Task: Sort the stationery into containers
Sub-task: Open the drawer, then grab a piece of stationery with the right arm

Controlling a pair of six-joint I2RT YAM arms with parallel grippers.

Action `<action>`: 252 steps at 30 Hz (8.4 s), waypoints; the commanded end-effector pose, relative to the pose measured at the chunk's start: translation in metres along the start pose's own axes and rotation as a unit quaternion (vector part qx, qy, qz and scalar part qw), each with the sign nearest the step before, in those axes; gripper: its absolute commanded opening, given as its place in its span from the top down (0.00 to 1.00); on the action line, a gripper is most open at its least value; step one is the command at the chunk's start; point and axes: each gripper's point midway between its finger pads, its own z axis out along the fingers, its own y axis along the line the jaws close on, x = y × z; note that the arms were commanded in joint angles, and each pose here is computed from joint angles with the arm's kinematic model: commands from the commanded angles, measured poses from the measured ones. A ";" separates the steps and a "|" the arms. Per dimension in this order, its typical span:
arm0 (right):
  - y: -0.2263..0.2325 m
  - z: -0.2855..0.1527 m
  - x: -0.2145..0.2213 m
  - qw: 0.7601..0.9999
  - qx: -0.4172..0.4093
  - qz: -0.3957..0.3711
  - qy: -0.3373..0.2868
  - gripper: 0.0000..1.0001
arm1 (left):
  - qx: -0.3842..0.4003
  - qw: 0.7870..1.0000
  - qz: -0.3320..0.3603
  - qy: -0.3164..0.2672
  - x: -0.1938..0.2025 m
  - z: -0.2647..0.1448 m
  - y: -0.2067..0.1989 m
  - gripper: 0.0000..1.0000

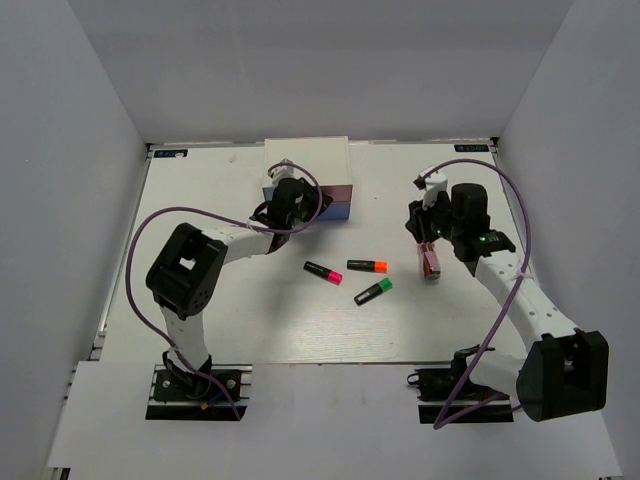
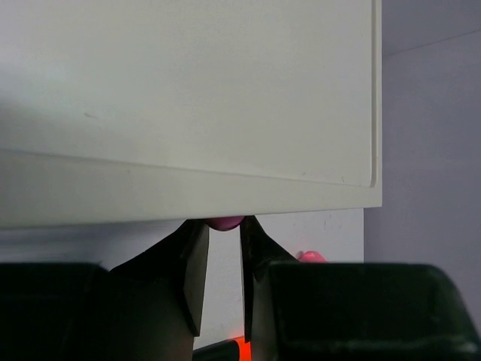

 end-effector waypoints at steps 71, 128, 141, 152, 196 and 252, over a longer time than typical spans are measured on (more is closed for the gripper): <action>-0.003 -0.006 0.016 1.000 0.006 0.015 0.002 0.54 | -0.027 0.998 0.029 -0.051 -0.022 0.003 -0.018 0.70; 0.017 -0.006 -0.005 0.997 -0.070 0.025 -0.004 0.57 | -0.010 0.992 0.070 0.103 0.082 -0.099 0.032 0.82; 0.081 0.011 -0.129 0.937 -0.272 -0.149 -0.158 0.53 | -0.001 0.992 0.074 0.098 0.079 -0.098 0.026 0.82; 0.109 0.059 -0.135 0.918 -0.285 -0.238 -0.138 0.52 | 0.010 0.993 0.072 0.091 0.075 -0.096 0.018 0.82; 0.088 0.159 -0.121 0.942 -0.148 -0.299 -0.044 0.62 | 0.013 0.993 0.072 0.094 0.076 -0.111 0.022 0.82; -0.035 0.024 0.119 0.963 0.053 0.106 0.242 0.27 | -0.034 0.998 -0.042 0.037 0.060 -0.251 0.095 0.00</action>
